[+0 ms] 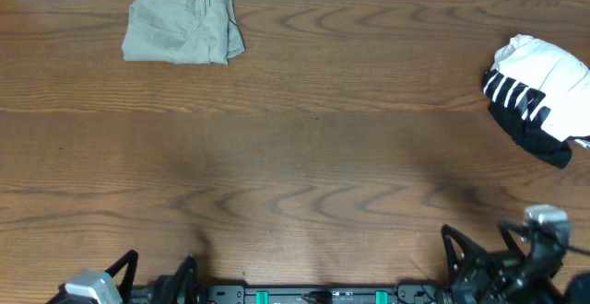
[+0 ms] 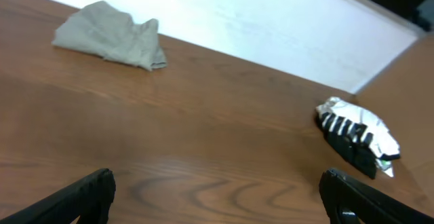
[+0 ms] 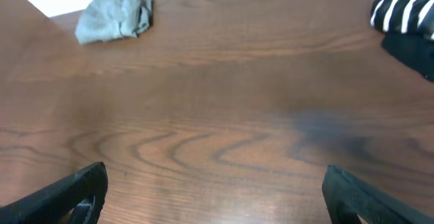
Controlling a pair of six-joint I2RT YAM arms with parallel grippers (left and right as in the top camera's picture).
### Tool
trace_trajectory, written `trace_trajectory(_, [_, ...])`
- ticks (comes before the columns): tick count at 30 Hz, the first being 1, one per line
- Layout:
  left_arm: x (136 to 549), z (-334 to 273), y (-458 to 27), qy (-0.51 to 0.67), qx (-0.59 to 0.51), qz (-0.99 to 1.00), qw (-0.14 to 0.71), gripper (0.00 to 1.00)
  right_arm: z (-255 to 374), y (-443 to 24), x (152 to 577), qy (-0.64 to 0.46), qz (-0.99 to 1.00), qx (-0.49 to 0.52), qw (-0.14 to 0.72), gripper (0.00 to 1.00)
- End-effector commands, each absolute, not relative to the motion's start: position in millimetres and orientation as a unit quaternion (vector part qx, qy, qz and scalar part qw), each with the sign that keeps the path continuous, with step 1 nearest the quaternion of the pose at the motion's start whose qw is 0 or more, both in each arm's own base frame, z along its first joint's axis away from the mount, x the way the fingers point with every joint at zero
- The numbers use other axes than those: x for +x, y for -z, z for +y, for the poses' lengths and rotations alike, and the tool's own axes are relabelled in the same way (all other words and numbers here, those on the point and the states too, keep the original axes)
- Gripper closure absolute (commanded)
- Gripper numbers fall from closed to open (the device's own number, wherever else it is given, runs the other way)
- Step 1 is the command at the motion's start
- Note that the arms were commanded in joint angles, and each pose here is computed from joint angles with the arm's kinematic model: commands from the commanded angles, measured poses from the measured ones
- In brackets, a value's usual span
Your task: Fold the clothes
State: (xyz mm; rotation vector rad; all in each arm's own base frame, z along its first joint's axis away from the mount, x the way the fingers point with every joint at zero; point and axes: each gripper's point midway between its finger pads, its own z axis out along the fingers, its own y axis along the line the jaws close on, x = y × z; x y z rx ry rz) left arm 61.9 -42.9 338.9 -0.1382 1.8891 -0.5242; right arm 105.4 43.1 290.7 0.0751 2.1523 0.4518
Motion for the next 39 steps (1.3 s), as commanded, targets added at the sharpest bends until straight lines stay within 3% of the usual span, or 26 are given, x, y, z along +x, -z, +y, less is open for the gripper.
trace_trajectory(1, [62.1, -50.2, -327.9, 0.241, -0.053, 0.802, 0.544, 0.02, 36.2, -294.4, 99.4, -0.164, 0.862, 0.018, 0.480, 0.01])
trace_trajectory(18, [81.5, -51.1, -294.5, 0.234, -0.064, 0.830, 0.503, 0.02, 1.3, -305.7, 111.0, -0.082, 0.844, 0.073, 0.526, 0.01])
trace_trajectory(24, [81.5, -51.0, -294.5, 0.234, -0.064, 0.830, 0.503, 0.02, 2.8, -314.2, 114.8, -0.095, 0.832, 0.083, 0.540, 0.01])
trace_trajectory(31, [81.4, -51.0, -294.4, 0.234, -0.064, 0.830, 0.502, 0.02, 3.3, -320.6, 117.5, -0.169, 0.807, 0.190, 0.533, 0.01])
trace_trajectory(39, [81.4, -51.0, -294.4, 0.234, -0.064, 0.830, 0.502, 0.02, -9.9, -321.1, 118.1, -0.142, 0.800, 0.214, 0.543, 0.01])
